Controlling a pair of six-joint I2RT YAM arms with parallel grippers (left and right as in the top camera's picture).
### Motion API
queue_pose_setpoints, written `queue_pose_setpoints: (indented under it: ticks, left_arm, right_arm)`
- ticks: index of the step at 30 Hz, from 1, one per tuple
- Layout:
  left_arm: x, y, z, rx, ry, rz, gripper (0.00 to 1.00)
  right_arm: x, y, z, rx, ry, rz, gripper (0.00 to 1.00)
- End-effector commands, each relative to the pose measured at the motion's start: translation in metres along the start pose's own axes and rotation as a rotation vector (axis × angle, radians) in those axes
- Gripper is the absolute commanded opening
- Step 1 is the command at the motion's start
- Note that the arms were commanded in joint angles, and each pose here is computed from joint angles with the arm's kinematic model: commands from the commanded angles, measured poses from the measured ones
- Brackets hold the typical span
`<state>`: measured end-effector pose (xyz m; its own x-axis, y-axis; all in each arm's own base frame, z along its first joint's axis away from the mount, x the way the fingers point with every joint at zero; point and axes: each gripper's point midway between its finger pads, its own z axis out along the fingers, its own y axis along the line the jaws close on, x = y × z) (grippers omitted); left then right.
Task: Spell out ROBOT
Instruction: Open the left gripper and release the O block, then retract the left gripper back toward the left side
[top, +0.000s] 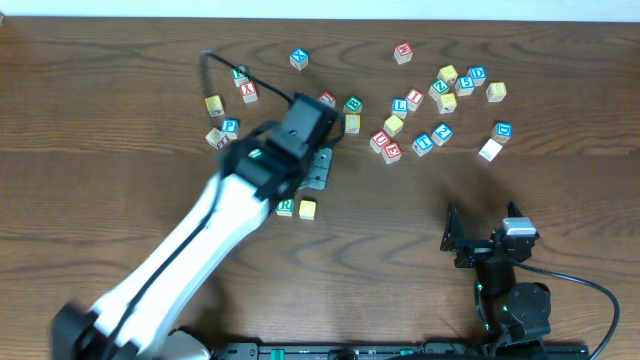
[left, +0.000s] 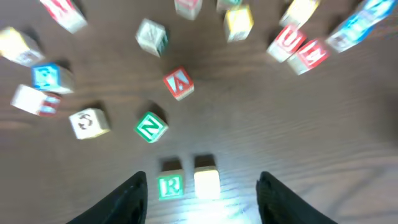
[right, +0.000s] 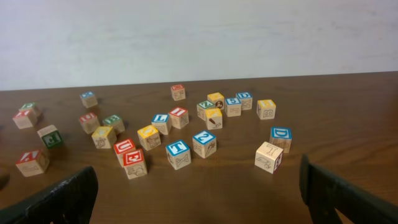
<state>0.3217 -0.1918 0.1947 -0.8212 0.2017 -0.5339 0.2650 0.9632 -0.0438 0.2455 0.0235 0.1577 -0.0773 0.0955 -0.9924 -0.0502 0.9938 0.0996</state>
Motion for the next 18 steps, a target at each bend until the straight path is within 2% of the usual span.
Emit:
queue_pose_setpoints:
  ticks: [1, 9, 18]
  left_arm:
    - [-0.019, 0.014, -0.056, 0.009, -0.133, 0.017, 0.58]
    - [0.009, 0.059, -0.139, 0.039, -0.229, -0.005, 0.60]
    - [0.043, 0.077, -0.182, 0.116, -0.267, -0.038, 0.59]
  right_arm:
    - [0.002, -0.001, 0.000, 0.004, 0.006, -0.013, 0.99]
    - [0.002, -0.001, 0.000, 0.004, 0.006, -0.013, 0.99]
    - [0.002, -0.001, 0.000, 0.004, 0.005, -0.013, 0.99]
